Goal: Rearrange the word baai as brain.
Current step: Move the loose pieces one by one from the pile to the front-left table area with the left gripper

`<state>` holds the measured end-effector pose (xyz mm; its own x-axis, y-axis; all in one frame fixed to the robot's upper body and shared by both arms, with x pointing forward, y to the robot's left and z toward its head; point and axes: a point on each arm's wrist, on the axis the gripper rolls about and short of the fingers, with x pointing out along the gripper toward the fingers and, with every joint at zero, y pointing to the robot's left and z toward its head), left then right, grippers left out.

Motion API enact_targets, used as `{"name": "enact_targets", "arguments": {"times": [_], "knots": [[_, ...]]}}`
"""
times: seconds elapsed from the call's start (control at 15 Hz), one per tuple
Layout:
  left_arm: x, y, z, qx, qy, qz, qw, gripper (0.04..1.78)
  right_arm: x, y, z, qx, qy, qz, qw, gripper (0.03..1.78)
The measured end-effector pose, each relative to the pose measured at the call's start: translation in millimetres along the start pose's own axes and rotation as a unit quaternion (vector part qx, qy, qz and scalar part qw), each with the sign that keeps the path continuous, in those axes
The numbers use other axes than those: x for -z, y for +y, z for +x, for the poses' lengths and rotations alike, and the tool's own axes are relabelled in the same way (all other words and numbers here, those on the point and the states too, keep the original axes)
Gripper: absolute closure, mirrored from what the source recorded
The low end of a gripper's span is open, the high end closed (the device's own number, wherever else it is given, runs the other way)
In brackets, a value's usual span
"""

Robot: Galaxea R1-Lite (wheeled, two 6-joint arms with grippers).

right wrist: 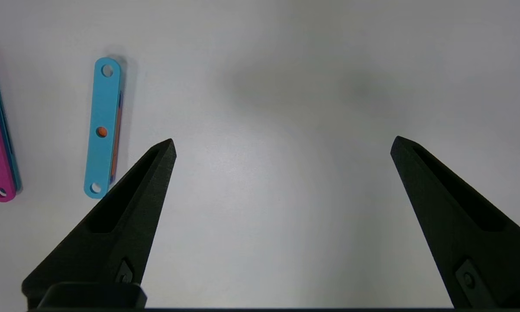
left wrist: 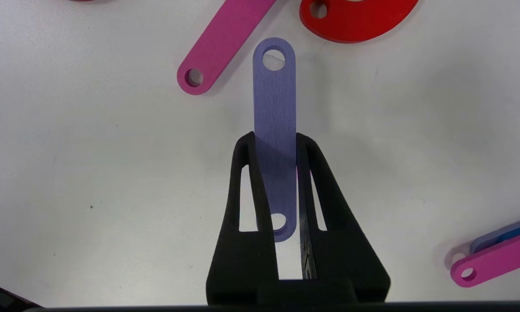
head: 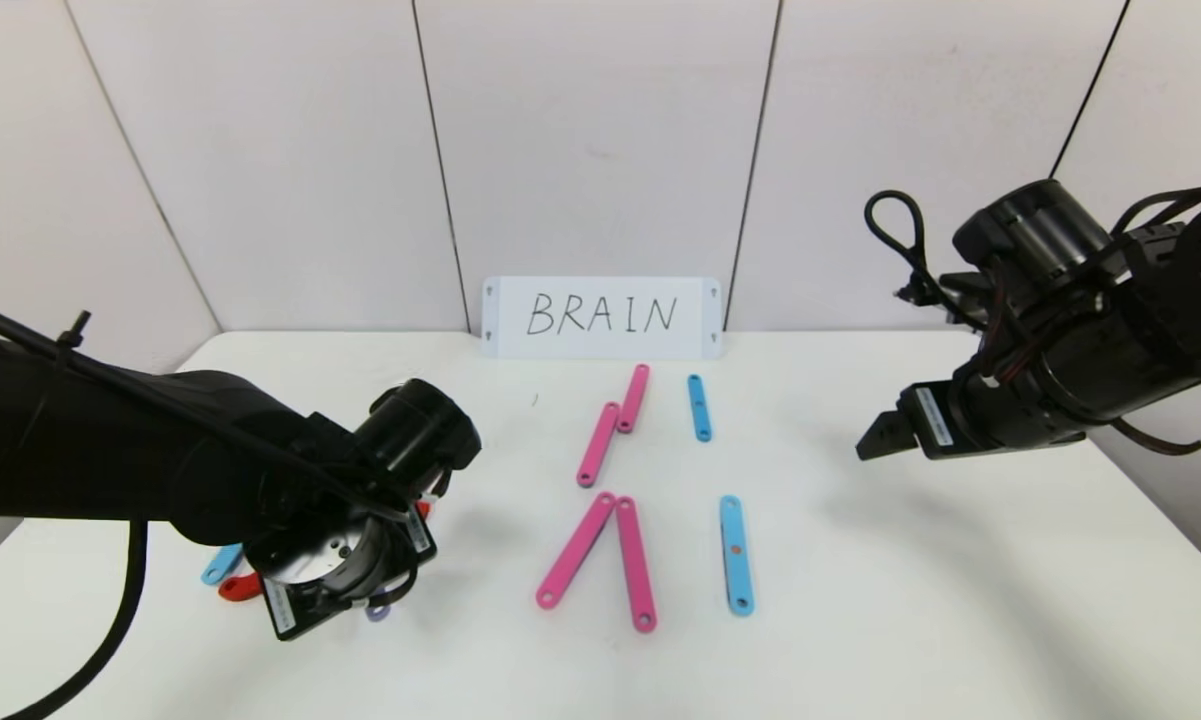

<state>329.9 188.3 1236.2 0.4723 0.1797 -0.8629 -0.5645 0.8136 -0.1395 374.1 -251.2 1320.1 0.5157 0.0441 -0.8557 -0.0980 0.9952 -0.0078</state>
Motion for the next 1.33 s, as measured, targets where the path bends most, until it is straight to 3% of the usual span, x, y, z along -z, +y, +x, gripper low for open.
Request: {"name": "enact_targets", "arguments": {"times": [1.33], "knots": [[2,-12,28,-0.017,0.002,-0.008,1.000,1.63,0,-0.3,-2,-0.002,-0.002,0.000,1.0000,0.07]]}}
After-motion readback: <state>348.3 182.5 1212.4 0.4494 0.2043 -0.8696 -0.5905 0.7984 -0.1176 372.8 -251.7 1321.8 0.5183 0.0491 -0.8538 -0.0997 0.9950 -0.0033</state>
